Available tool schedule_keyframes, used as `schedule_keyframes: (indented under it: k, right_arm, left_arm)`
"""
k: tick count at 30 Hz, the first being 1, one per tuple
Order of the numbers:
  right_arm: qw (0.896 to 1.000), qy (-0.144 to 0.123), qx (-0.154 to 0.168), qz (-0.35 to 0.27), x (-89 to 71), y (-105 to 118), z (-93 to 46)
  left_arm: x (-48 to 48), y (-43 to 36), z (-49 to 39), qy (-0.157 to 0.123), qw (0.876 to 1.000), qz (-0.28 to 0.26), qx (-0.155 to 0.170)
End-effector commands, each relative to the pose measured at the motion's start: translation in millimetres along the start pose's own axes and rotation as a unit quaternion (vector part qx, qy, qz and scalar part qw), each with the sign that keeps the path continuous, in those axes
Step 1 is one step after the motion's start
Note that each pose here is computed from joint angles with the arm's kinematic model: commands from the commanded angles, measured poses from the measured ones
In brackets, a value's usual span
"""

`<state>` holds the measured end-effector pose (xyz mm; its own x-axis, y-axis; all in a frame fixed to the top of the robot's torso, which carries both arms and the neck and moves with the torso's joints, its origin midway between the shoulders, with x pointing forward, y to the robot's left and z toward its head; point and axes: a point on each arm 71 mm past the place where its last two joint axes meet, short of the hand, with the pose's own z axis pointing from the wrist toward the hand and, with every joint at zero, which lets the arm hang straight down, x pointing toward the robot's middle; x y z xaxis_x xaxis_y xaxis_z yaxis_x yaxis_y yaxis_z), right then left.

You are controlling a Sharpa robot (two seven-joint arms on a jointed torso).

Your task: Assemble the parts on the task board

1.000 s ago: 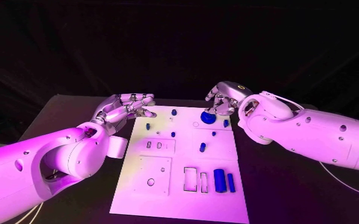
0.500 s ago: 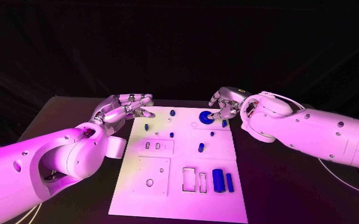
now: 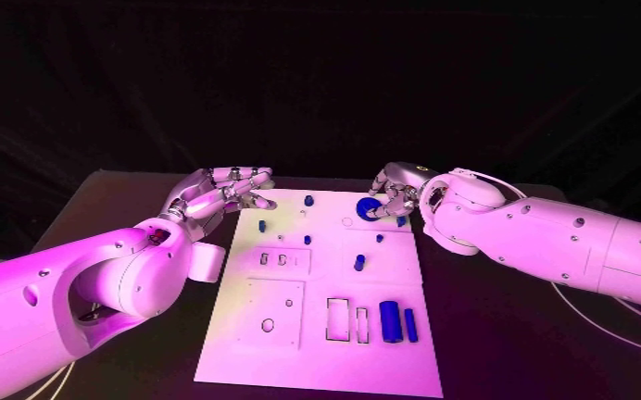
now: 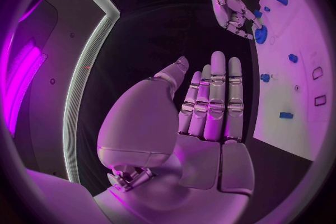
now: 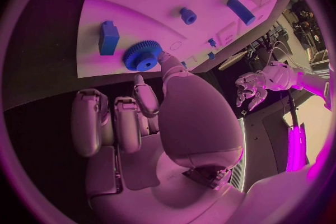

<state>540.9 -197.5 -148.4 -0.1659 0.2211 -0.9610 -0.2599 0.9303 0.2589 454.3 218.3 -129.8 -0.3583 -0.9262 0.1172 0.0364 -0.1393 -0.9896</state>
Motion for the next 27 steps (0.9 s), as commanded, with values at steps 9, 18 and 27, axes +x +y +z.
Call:
schedule_keyframes:
  k: [9, 18, 27]
  right_arm:
    - [1.0, 0.012, -0.001, 0.002, 3.7, 1.5, 4.7]
    - [1.0, 0.016, -0.004, -0.003, 4.8, 2.9, 4.6]
    - [1.0, 0.02, -0.003, -0.006, 5.6, 1.3, 3.7]
  left_arm:
    - [1.5, -0.4, 1.0, 0.006, 1.0, -0.004, 0.001]
    - [0.7, -0.3, 1.1, 0.005, 1.0, -0.003, 0.0]
    - [-0.2, -0.2, 0.8, 0.005, 1.0, -0.003, -0.001]
